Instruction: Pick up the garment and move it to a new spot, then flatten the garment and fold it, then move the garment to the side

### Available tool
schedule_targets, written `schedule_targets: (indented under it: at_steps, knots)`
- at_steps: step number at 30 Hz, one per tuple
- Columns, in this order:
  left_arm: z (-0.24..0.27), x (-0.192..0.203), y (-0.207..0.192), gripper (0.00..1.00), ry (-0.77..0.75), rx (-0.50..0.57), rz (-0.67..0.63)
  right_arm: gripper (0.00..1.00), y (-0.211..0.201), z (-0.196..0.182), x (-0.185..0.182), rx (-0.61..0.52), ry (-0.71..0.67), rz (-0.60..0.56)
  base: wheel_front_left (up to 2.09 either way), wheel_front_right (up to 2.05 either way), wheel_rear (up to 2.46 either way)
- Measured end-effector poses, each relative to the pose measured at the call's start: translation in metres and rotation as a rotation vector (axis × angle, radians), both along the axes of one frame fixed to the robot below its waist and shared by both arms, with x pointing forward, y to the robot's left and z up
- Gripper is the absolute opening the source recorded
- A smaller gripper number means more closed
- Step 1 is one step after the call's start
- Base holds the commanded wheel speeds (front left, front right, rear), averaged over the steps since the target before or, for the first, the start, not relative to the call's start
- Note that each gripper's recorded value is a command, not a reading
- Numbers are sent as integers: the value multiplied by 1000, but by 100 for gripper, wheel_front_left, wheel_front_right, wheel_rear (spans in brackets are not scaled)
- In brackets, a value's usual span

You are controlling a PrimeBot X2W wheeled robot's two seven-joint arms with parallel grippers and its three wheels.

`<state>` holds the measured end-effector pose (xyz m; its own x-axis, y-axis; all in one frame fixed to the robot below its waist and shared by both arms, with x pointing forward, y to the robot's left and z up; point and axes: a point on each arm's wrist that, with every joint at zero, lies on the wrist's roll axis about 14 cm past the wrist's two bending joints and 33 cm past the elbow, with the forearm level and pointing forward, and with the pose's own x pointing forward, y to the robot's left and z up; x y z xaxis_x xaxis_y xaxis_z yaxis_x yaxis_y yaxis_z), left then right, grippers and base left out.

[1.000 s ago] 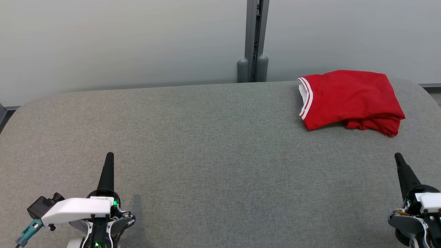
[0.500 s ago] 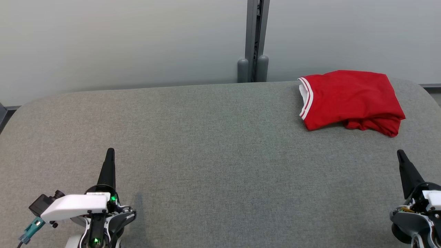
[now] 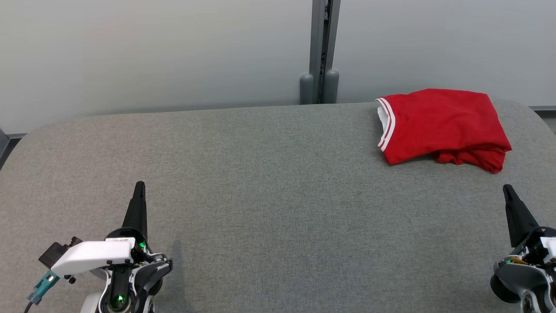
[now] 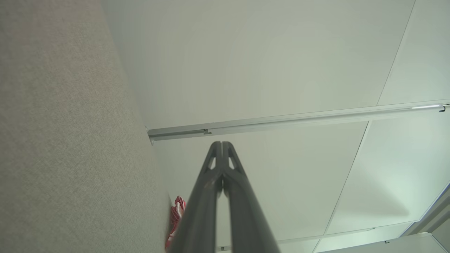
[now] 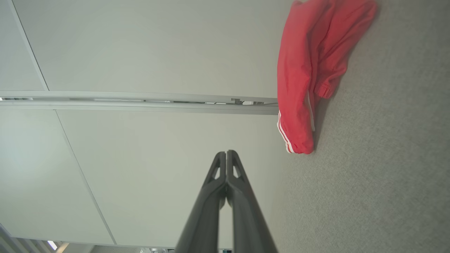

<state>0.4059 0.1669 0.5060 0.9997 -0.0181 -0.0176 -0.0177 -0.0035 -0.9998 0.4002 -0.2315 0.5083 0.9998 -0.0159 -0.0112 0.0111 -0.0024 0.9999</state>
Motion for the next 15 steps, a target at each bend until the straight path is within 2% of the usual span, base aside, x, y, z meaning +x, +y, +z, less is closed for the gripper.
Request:
schedule_targets:
  at_steps: [15]
  knots:
    - [0, 0, 0, 0, -2, 0, -1, 0, 0, 0, 0, 3, -1, 0, 0, 0, 0]
